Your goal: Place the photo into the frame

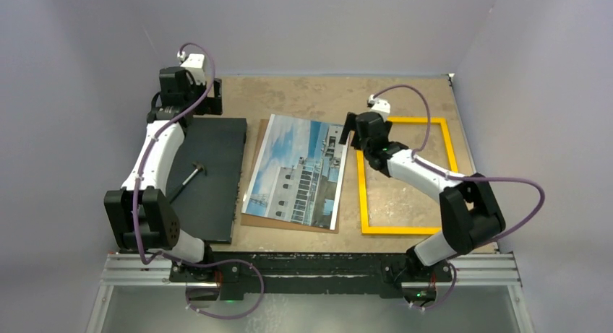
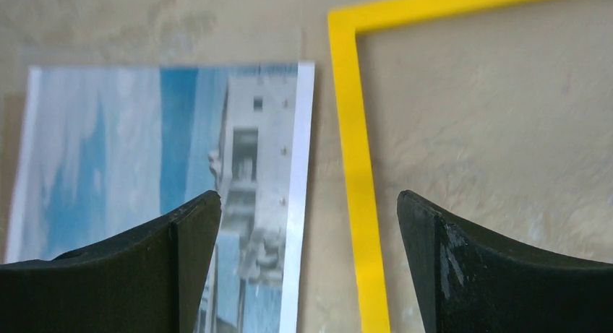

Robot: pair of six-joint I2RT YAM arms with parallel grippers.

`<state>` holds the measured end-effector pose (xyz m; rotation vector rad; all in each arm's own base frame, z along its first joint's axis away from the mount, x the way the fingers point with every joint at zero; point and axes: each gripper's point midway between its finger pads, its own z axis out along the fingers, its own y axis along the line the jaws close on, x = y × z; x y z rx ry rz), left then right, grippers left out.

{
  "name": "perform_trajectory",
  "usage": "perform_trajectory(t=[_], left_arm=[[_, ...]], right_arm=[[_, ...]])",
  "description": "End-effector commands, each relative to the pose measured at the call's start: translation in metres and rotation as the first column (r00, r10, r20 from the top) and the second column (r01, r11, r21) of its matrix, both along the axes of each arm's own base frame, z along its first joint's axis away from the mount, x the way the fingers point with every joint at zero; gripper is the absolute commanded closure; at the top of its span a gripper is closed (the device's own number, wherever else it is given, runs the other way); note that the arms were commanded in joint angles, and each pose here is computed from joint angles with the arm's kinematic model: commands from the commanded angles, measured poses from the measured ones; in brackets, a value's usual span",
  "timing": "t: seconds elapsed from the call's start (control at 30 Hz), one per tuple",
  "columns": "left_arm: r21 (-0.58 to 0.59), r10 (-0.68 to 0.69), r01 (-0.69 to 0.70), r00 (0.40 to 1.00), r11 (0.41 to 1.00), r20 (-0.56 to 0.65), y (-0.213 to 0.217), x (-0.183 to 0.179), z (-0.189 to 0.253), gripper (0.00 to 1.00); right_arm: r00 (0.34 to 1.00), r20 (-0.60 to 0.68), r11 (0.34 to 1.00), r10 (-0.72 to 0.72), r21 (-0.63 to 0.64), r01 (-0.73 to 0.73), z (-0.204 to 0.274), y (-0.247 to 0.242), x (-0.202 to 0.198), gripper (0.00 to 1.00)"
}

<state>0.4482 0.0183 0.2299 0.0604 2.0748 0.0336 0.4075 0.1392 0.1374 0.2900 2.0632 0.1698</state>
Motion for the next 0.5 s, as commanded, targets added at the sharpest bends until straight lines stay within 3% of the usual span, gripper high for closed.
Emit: perform_trajectory(t=[0.0, 0.3, 0.47], left_arm=[[-0.034, -0.055, 0.052, 0.994, 0.998, -0.099, -0.011, -0.016, 0.004, 0.0], [-0.013, -0.11, 0.109, 0.981, 0.994, -0.158, -0.015, -0.037, 0.007, 0.0], [-0.012, -0.141, 0.141, 0.978, 0.99, -0.155, -0.019, -0.042, 0.013, 0.0]], right_arm=[[0.985, -0.154, 0.994, -0.076, -0.088, 0.063, -0.038, -0.013, -0.031, 0.08], [0.948, -0.316, 0.995, -0.037, -0.103, 0.004, -0.089, -0.008, -0.063, 0.26], [0.935, -0.353, 0.996, -0.02, -0.091, -0.013, -0.108, 0.003, -0.082, 0.27]])
